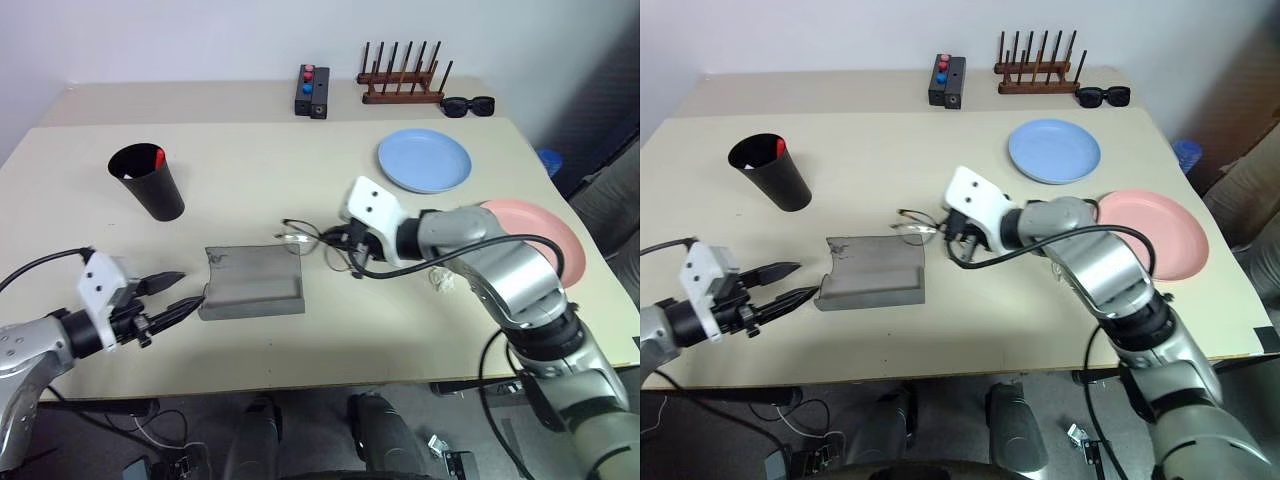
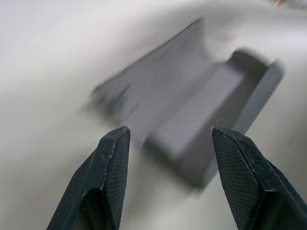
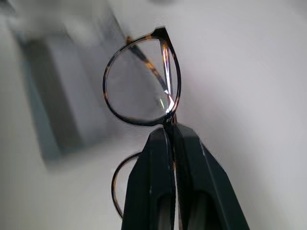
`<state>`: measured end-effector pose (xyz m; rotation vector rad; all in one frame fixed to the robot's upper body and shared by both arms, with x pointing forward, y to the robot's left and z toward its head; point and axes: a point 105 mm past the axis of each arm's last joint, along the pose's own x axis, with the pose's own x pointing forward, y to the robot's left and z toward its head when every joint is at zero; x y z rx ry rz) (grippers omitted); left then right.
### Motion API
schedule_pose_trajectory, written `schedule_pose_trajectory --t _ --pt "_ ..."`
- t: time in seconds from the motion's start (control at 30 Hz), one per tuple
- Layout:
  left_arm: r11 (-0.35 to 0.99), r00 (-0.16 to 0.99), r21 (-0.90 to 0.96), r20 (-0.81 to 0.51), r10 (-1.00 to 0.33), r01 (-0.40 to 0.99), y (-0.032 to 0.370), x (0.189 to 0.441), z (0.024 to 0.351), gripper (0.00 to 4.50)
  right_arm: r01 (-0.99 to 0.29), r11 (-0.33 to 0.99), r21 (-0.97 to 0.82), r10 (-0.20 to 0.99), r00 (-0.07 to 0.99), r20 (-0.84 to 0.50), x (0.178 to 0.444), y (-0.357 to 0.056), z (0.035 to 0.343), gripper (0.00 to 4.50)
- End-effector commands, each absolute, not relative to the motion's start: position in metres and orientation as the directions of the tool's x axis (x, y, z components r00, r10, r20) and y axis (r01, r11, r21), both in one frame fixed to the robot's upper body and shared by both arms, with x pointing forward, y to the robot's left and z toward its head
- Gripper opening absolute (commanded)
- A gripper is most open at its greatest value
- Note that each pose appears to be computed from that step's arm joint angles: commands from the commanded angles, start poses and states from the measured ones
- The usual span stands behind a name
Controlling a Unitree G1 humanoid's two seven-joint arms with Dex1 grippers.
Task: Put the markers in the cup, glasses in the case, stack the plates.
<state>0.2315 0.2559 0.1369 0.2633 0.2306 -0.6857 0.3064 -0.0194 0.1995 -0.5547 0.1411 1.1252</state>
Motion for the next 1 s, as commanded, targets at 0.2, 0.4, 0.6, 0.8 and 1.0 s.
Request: schedule_pose_trajectory --t 0.2,0.4,0.6,0.8,1.0 --pt "0.778 0.803 0.223 -0.281 -0.526 0.588 0.283 0.219 0.143 2.77 -0.923 0.152 -0.354 0.877 0.292 -0.382 0.298 0.053 0.187 0.04" --pt "0.767 0.788 0.202 -0.259 -0.558 0.609 0.270 0.213 0.145 2.77 -0.935 0.146 -0.323 0.853 0.284 -0.437 0.301 0.051 0.164 0.04" --pt "0.756 0.771 0.175 -0.248 -0.586 0.631 0.257 0.212 0.142 2.77 -0.943 0.144 -0.301 0.832 0.280 -0.479 0.298 0.039 0.149 0.04" --pt "0.753 0.769 0.174 -0.244 -0.591 0.634 0.257 0.216 0.143 2.77 -0.948 0.128 -0.292 0.828 0.264 -0.494 0.295 0.035 0.149 0.04" --pt "0.753 0.769 0.177 -0.241 -0.592 0.634 0.255 0.221 0.144 2.77 -0.950 0.120 -0.289 0.850 0.249 -0.464 0.293 0.041 0.157 1.95"
